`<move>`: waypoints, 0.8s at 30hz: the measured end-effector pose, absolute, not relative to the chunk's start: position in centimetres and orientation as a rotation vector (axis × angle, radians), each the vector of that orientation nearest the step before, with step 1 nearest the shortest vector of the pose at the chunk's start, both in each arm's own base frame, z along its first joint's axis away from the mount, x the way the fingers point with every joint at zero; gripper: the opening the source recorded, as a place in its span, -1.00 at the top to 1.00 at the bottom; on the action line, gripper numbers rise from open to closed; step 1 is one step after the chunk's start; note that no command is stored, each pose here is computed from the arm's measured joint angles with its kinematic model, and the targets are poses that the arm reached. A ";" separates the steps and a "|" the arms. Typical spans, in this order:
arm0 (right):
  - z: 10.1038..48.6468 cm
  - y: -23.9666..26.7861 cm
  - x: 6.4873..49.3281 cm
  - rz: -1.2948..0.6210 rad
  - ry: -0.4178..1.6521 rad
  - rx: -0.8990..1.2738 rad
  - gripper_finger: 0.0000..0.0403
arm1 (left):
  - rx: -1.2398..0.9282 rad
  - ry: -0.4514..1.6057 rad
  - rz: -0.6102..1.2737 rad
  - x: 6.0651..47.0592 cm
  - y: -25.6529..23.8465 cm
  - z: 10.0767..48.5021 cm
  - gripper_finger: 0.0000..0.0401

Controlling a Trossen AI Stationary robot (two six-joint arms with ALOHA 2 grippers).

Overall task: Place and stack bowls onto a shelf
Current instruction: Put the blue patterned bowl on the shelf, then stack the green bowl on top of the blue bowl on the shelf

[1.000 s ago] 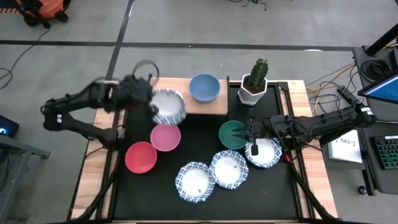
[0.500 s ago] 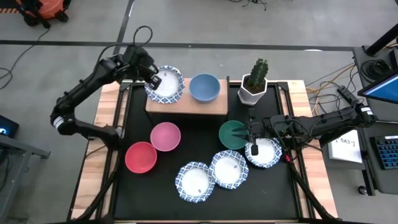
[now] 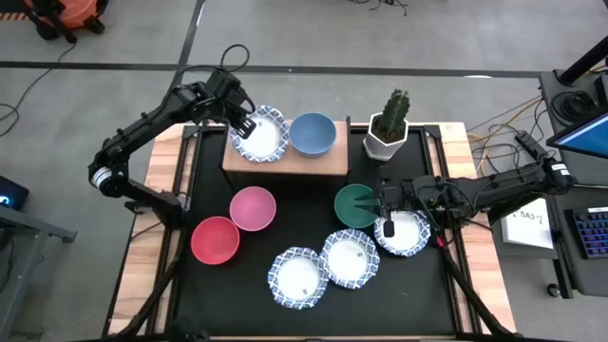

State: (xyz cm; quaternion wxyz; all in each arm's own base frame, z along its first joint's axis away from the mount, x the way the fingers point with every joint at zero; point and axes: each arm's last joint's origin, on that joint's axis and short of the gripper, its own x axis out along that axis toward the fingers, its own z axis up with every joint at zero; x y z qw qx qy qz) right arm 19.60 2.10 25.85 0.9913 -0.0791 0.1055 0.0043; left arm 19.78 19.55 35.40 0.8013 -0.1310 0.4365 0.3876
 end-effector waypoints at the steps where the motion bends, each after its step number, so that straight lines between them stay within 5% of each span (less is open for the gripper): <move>1: 25.8 2.1 19.6 0.009 0.212 -0.158 0.64 | -0.280 0.938 0.830 19.8 19.6 35.4 0.63; 10: 25.8 2.1 19.6 0.007 0.215 -0.143 0.64 | -0.283 0.937 0.807 19.6 19.0 35.7 0.36; 24: 25.6 2.1 19.5 -0.001 0.242 -0.054 0.64 | -0.272 0.928 0.585 23.1 14.0 35.1 0.50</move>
